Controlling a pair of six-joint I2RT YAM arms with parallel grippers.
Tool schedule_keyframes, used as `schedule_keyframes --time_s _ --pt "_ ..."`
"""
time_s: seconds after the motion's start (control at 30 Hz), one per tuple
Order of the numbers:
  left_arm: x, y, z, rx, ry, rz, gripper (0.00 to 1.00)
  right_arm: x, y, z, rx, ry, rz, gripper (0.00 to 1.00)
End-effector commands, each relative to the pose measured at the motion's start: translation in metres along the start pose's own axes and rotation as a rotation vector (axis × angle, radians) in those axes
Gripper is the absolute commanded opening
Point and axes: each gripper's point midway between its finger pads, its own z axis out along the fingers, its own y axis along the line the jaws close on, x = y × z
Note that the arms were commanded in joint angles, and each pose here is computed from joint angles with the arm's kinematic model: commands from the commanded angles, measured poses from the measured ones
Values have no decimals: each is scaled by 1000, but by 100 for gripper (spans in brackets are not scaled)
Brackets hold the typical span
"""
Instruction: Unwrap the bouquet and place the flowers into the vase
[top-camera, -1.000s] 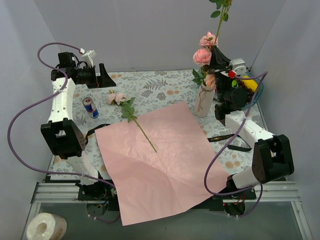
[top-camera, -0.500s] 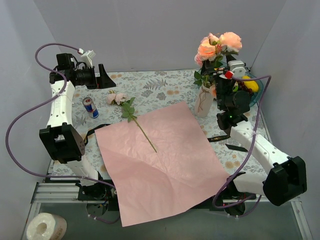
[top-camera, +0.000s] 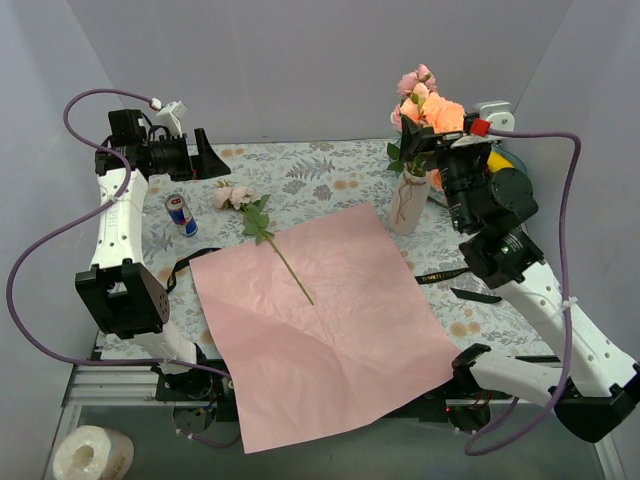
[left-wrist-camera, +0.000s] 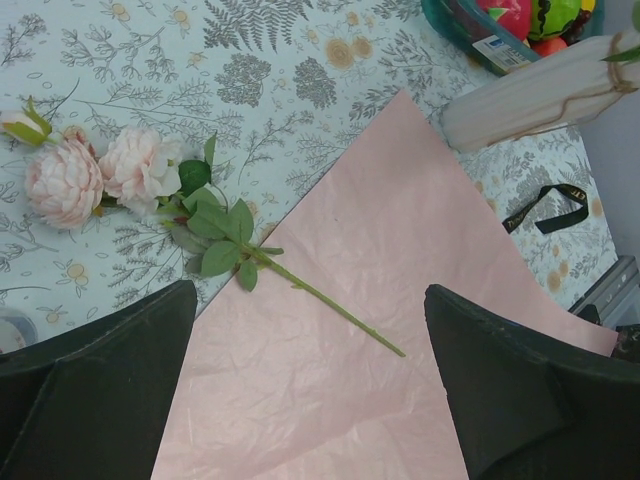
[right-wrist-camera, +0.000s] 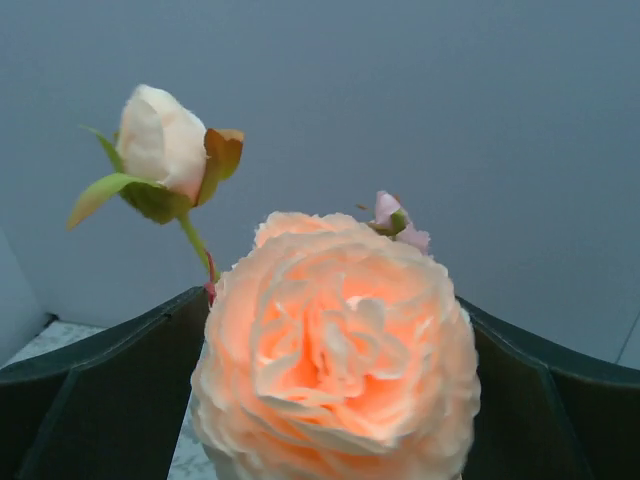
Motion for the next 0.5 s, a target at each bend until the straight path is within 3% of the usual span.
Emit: schedule_keyframes --time_s 0.0,0.07,0.17,0.47 --pt "-10 0 -7 -64 -25 -1 98 35 6 -46 14 266 108 96" --pt "-4 2 -7 -77 -5 -14 98 47 5 -67 17 308 167 96" --pt "1 5 -8 -98 8 -23 98 24 -7 -85 19 247 243 97" --pt "4 7 -14 -139 26 -31 98 -92 31 -83 -315 80 270 98"
